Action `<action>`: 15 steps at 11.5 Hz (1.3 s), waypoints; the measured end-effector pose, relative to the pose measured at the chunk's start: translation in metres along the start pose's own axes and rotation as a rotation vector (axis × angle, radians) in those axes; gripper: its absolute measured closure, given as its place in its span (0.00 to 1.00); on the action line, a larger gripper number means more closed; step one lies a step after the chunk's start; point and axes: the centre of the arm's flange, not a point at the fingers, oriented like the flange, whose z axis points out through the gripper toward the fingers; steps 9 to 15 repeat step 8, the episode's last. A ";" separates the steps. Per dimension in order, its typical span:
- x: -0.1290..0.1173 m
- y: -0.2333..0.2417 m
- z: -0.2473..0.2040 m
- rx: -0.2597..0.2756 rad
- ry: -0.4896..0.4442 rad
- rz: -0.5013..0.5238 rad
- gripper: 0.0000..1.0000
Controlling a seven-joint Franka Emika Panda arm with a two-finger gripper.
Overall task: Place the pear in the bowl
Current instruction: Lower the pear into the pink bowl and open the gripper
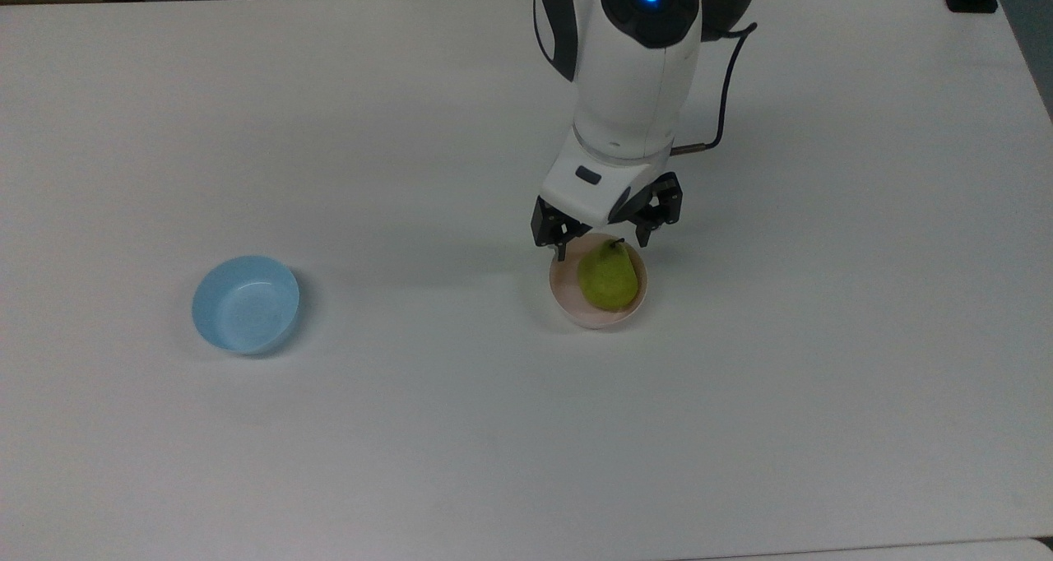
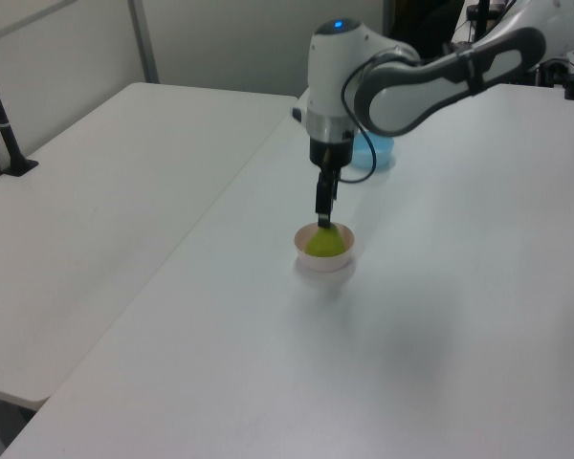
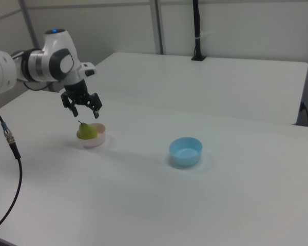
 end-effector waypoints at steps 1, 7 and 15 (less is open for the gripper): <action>-0.005 0.009 -0.019 -0.018 -0.017 0.039 0.00; -0.058 0.153 -0.119 -0.075 -0.118 0.277 0.00; -0.060 0.161 -0.120 -0.076 -0.118 0.290 0.00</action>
